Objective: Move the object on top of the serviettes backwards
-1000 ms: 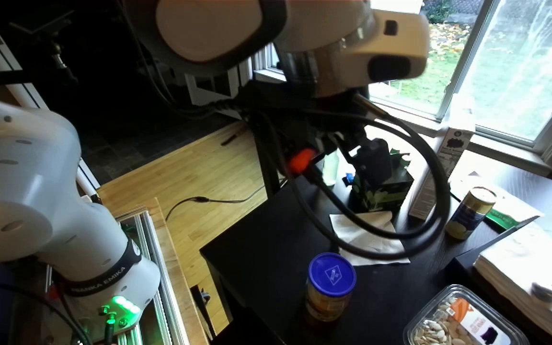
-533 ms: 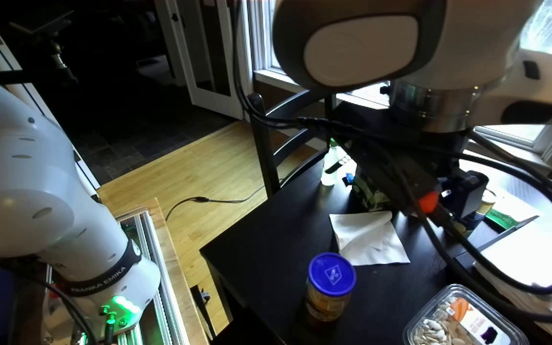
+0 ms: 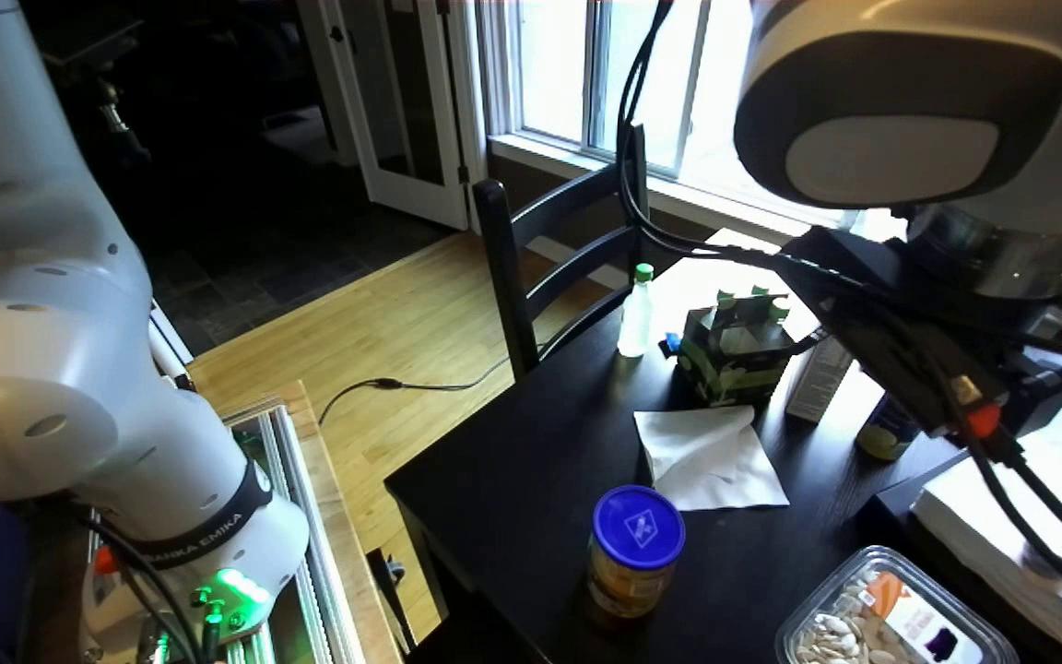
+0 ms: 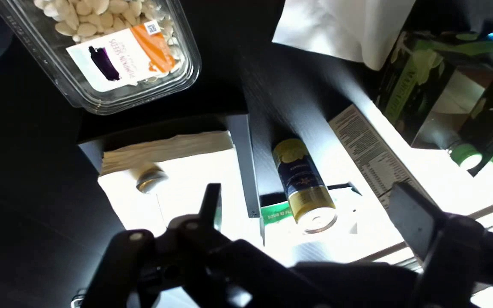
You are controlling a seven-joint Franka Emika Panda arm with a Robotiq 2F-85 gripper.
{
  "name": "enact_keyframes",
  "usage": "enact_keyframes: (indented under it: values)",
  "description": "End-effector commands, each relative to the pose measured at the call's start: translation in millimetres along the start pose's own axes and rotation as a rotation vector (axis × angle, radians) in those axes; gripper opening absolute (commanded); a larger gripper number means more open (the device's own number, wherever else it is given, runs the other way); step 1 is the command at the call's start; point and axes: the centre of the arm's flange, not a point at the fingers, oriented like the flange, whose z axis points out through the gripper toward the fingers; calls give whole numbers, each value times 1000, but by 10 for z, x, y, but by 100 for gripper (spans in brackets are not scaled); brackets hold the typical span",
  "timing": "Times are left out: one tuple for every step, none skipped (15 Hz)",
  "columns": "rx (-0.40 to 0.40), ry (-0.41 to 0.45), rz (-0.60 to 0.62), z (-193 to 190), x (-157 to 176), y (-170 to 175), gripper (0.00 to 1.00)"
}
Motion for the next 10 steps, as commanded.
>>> enact_keyframes:
  values:
    - [-2,-4,6,25,22,42,100]
    - [-3,-5,8,34,38,58,100]
    - [-2,-5,8,30,50,57,100]
    - [-2,-4,7,24,58,53,100]
    - [-1,-3,6,22,61,49,100]
    - [-18,-7,2,115,67,95,100]
    - [-21,1,3,184,105,137,100]
    - [-17,19,7,238,167,189,100]
    - [-14,21,3,270,204,227,100]
    - [-26,33,-29,331,278,292,100]
